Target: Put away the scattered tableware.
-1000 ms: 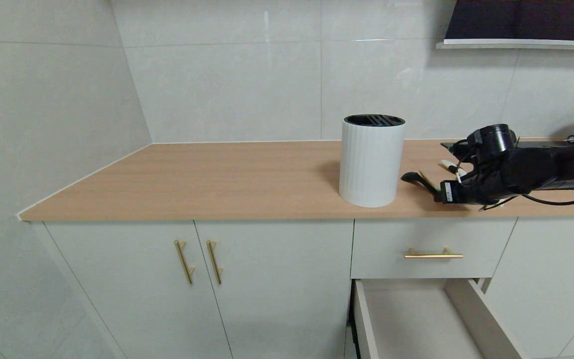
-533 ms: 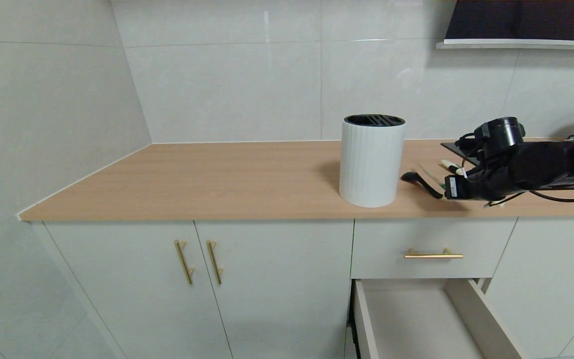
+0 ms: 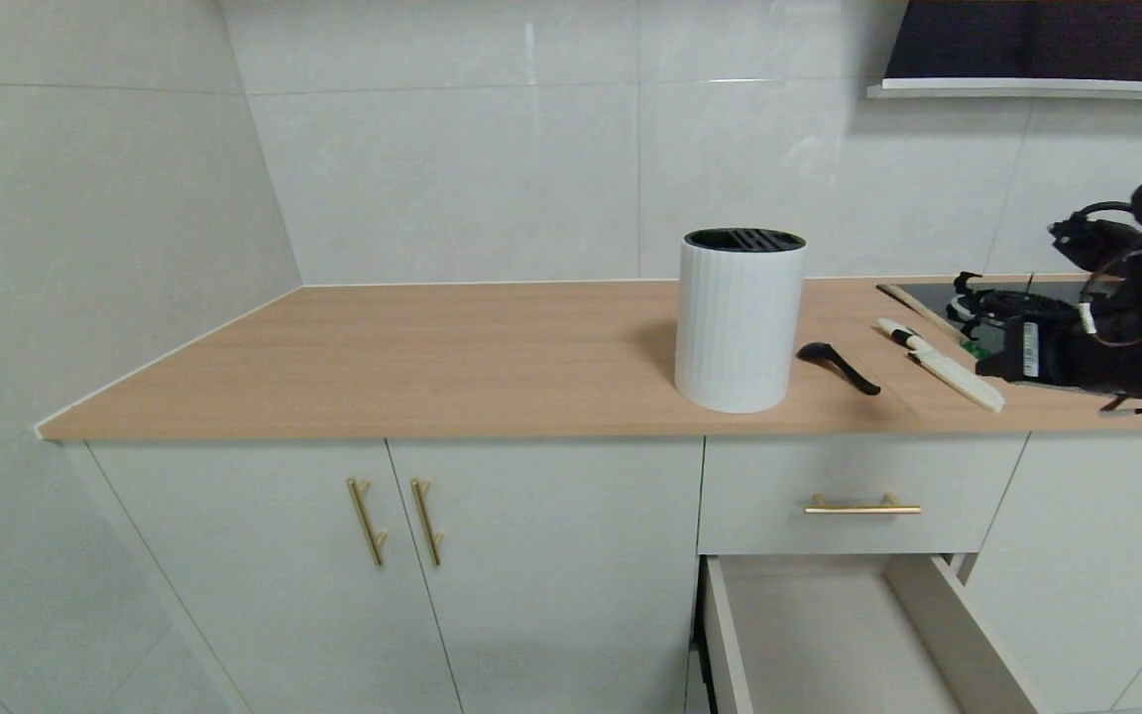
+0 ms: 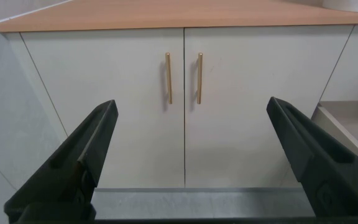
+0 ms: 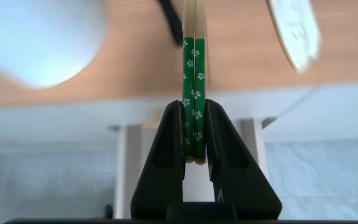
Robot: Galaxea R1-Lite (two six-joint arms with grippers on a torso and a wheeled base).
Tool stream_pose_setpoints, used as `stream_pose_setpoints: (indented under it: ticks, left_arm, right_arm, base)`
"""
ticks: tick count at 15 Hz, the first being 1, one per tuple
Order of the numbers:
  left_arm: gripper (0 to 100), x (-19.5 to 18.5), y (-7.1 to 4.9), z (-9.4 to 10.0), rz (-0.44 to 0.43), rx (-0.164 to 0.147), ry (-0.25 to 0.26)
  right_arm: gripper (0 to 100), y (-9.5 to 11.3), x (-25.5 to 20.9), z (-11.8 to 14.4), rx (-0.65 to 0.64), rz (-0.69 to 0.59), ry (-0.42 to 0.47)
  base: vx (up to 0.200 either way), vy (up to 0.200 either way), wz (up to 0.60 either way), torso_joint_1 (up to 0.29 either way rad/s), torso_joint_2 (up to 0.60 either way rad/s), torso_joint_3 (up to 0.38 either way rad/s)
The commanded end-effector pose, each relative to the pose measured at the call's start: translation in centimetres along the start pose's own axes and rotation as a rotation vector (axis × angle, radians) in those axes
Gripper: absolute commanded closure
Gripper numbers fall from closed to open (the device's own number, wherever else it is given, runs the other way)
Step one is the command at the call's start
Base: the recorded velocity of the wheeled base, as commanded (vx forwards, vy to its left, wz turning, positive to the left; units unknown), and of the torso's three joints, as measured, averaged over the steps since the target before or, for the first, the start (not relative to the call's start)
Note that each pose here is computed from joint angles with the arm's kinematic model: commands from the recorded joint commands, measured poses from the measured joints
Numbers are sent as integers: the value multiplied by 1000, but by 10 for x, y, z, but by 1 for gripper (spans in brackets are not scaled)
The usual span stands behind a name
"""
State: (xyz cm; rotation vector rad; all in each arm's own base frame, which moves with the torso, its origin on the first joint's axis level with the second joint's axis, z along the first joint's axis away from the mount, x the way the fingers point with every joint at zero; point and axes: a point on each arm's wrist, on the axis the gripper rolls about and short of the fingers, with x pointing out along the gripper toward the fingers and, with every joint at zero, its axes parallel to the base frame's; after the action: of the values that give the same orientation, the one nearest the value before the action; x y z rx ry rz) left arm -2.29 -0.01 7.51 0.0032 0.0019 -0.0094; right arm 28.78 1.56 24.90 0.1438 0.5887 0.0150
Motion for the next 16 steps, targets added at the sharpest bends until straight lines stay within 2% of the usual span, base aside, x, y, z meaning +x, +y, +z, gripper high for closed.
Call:
stream_pose_setpoints:
  ticks: [1, 2, 6, 12, 16]
  left_arm:
    - [0, 0, 0, 0, 0, 0, 1]
    - [0, 0, 0, 0, 0, 0, 1]
    - [0, 0, 0, 0, 0, 0, 1]
    - [0, 0, 0, 0, 0, 0, 1]
    - [0, 0, 0, 0, 0, 0, 1]
  right_arm:
    - [100, -3, -81, -31, 8, 105, -30]
    - [100, -4, -84, -40, -5, 131, -13]
    - [100, -12, -71, -57, -69, 108, 30]
    - [100, -13, -69, -75, -173, 127, 2]
    - [100, -12, -70, -86, -246, 157, -8]
  base:
    - [0, 0, 0, 0, 0, 0]
    - [0, 0, 0, 0, 0, 0]
    - [0, 0, 0, 0, 0, 0]
    - [0, 0, 0, -8, 17, 12]
    - [0, 0, 0, -152, 371, 224]
